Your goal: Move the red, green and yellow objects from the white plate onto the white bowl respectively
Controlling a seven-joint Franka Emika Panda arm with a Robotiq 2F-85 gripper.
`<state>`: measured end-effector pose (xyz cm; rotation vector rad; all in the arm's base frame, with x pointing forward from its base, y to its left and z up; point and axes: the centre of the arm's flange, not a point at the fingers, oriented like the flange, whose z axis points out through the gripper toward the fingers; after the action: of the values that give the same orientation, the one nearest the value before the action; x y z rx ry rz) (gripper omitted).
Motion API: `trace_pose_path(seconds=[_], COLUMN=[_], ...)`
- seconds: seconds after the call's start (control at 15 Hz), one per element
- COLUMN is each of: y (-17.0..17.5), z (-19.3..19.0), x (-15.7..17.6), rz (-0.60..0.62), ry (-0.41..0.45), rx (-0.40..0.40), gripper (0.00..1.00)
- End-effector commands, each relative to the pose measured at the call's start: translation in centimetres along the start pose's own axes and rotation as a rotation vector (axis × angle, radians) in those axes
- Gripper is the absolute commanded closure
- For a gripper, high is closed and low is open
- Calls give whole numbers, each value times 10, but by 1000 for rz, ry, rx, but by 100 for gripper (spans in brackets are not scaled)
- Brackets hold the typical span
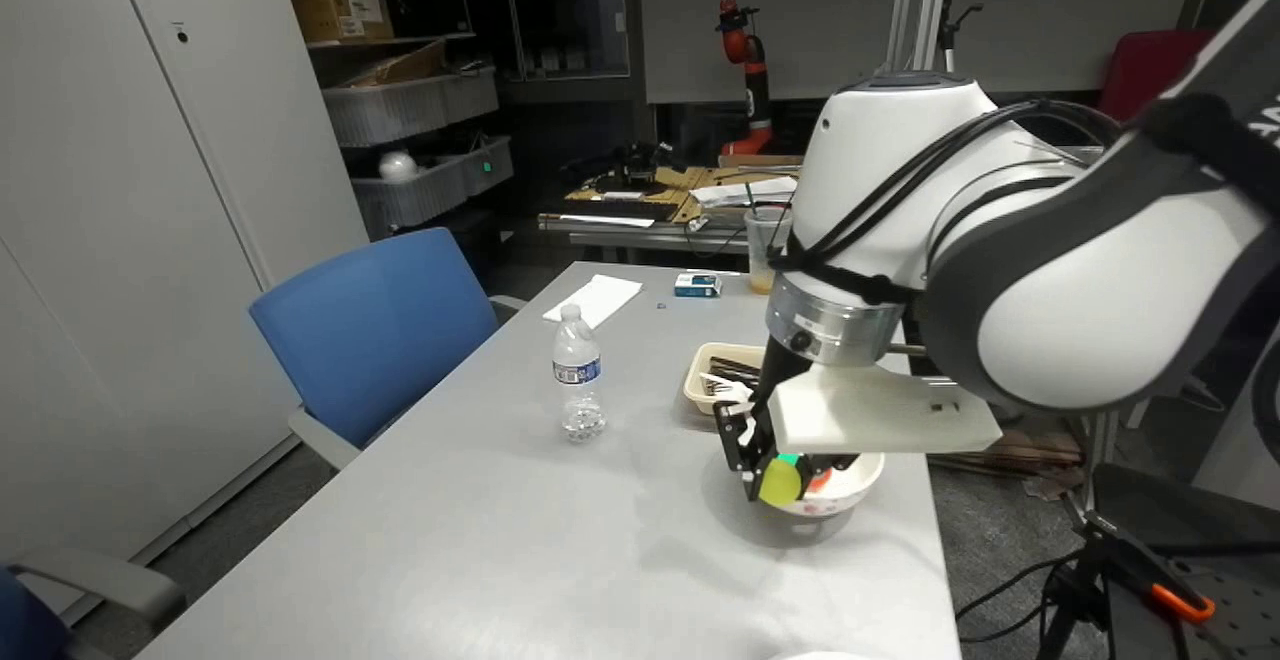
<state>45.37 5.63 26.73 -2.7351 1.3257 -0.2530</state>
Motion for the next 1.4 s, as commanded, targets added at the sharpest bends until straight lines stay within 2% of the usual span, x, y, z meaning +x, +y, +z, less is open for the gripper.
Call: trace_pose_path(seconds=[0.0,0.13,0.33,0.8,0.87,0.93,1.2,1.33], y=[14,30,53,79,80,81,84,84], z=[4,10,23,50,52,54,58,58], x=[48,66,75,59,58,56,53,53], rz=[57,94,139,225,234,241,256,261], ry=[48,67,101,98,95,93,94,95], rx=[-16,-38,-74,-91,-92,-93,-87,-79], gripper=[84,84,84,84,34,33,4,0])
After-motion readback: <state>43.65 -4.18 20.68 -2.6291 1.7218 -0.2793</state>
